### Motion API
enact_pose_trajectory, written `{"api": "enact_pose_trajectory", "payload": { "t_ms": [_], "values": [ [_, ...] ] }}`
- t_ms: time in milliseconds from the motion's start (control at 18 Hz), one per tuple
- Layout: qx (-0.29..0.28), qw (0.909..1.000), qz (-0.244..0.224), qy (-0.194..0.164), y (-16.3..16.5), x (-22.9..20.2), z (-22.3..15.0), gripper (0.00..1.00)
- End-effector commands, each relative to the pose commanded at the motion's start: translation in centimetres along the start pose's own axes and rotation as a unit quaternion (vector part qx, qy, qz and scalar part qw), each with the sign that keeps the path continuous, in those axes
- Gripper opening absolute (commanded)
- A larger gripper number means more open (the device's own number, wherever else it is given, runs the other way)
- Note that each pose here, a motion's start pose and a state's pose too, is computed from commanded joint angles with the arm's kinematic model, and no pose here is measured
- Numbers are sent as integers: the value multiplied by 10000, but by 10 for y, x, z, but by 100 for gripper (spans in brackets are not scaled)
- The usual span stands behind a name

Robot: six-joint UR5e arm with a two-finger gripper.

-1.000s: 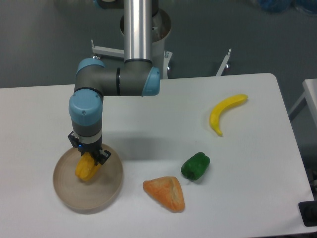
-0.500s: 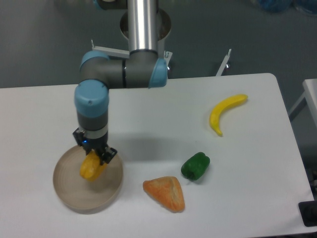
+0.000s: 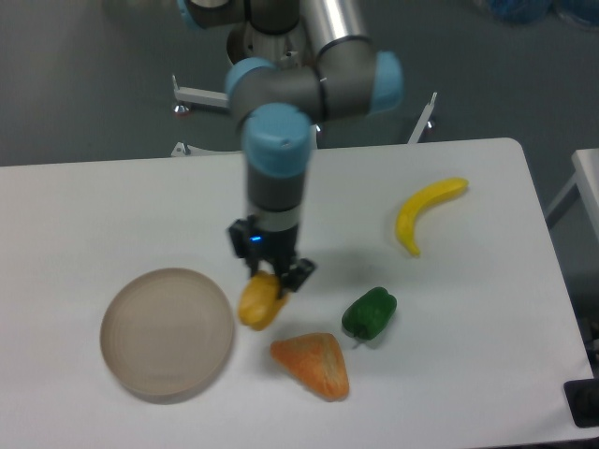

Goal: Pick up the yellow pepper from the plate
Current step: 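Carry the yellow pepper over toward the green pepper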

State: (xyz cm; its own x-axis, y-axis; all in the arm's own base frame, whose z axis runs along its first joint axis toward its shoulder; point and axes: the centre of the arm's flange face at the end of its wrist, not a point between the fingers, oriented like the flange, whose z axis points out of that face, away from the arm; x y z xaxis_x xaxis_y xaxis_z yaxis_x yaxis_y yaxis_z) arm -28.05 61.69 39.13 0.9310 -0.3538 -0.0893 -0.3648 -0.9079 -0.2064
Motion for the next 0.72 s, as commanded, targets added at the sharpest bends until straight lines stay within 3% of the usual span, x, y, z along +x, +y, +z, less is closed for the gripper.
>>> {"api": "enact_pose_trajectory", "payload": {
  "t_ms": [222, 722],
  "values": [
    [-51, 9999, 105, -56, 29, -31, -6, 38],
    [-267, 9994, 106, -172, 38, -49, 1, 38]
  ]
}}
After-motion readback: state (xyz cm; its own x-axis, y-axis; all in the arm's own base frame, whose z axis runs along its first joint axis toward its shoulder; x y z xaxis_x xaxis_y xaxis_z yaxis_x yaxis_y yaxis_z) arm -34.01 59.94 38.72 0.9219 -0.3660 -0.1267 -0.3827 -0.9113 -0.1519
